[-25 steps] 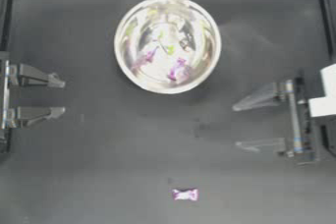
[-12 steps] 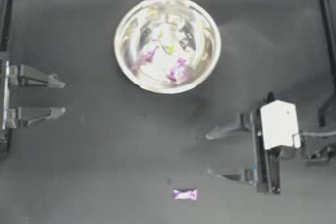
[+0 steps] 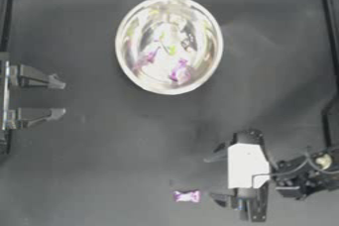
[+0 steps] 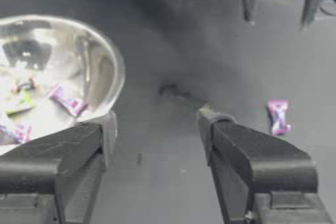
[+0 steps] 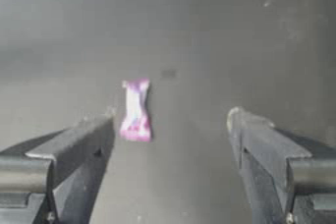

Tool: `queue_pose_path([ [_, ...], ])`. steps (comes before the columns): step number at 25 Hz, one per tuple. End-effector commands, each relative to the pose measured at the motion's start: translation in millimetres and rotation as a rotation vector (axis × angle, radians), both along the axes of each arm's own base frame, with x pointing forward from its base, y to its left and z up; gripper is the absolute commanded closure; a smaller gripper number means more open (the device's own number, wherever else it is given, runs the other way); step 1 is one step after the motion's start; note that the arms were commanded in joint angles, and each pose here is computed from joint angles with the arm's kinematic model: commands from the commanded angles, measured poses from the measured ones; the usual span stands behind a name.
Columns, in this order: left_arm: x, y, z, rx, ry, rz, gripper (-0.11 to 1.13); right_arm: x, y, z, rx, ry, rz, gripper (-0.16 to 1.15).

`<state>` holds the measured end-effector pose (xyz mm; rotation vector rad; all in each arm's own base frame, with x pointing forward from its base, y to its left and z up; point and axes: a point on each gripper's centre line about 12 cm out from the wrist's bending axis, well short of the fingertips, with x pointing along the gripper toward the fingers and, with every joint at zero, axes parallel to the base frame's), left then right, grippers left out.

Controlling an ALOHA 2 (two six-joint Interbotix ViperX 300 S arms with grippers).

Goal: Put candies in bowl

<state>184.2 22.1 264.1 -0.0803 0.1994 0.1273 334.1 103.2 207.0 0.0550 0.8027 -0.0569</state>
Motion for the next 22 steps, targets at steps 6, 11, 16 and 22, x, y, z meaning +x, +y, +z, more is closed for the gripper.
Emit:
queue_pose_path([
  [6, 2, 0, 11, 0.001, -0.034, -0.002, 0.14, 39, 18, -5, 0.006, 0.161, 0.032, 0.01],
  [11, 2, 0, 10, 0.001, -0.032, -0.002, 0.14, 59, 20, -20, 0.001, 0.213, 0.048, 0.01],
  [16, 2, 0, 10, 0.001, -0.032, -0.002, 0.14, 68, 19, -35, -0.005, 0.246, 0.041, 0.01],
  [22, 2, 0, 9, 0.000, -0.031, -0.002, 0.14, 77, 9, -49, -0.003, 0.266, 0.014, 0.01],
])
